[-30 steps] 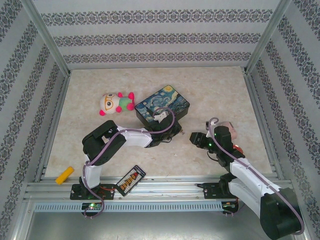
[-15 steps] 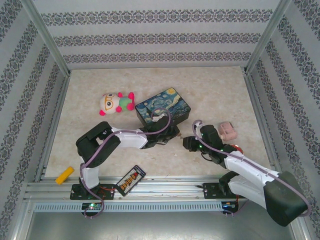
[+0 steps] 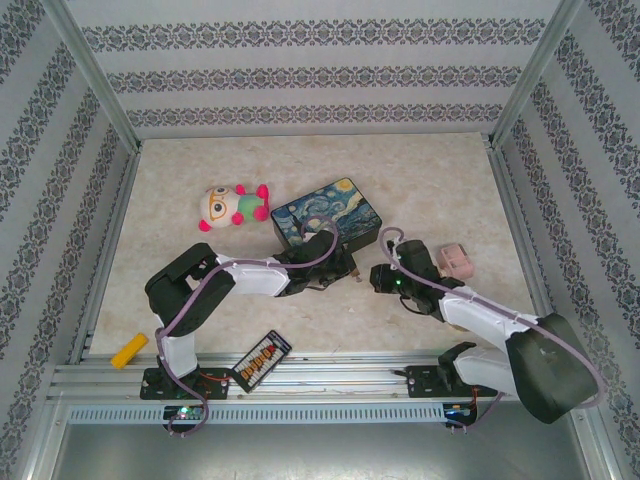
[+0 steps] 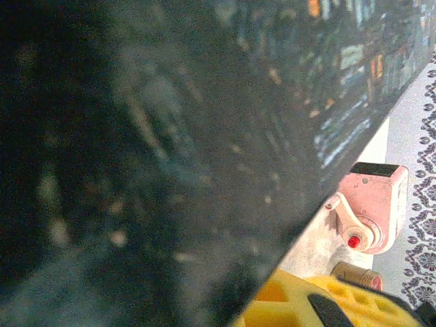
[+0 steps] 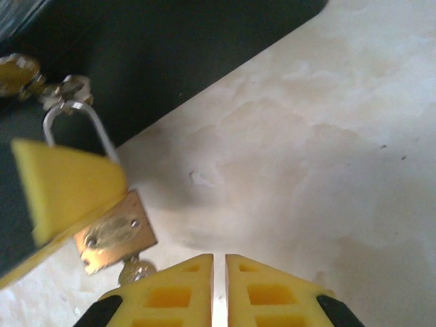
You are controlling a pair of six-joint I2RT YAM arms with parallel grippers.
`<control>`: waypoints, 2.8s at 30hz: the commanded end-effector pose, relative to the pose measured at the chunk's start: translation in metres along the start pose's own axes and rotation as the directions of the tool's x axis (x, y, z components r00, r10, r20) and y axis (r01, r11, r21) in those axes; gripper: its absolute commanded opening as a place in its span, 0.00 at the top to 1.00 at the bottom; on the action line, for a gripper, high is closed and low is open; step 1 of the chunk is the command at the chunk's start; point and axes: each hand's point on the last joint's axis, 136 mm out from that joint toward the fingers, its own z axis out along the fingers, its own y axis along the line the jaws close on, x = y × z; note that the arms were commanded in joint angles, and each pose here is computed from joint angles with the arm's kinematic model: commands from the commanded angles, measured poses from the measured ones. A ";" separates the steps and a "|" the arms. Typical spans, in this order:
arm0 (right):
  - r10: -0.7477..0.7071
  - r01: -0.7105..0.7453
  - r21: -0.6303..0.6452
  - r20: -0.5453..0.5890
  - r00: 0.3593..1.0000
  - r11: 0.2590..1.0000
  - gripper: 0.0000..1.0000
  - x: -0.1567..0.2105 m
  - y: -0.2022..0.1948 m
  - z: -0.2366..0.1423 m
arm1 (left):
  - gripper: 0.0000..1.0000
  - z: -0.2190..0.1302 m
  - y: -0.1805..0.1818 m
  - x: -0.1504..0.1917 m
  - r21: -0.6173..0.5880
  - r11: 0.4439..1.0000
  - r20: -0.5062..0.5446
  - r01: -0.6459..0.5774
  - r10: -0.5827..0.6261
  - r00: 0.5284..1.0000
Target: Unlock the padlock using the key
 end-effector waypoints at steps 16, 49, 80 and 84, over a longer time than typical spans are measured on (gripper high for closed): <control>0.158 -0.179 -0.221 -0.108 0.981 0.959 1.00 -0.014 0.024 0.041 | 0.80 0.000 0.005 0.012 0.028 0.999 -0.071 0.030 -0.028 0.997; 0.147 -0.157 -0.270 -0.058 0.987 0.950 1.00 -0.021 0.035 0.028 | 0.90 -0.007 0.016 0.021 -0.010 0.999 -0.049 0.053 -0.053 0.997; -0.262 0.267 -0.034 0.113 0.958 0.963 0.76 0.015 0.042 -0.011 | 0.95 -0.008 0.011 0.004 0.034 0.985 -0.006 0.170 -0.170 0.985; -0.300 0.303 -0.019 0.102 0.948 0.953 0.74 0.014 0.048 -0.006 | 0.95 -0.009 0.011 0.002 0.035 0.984 -0.003 0.174 -0.174 0.985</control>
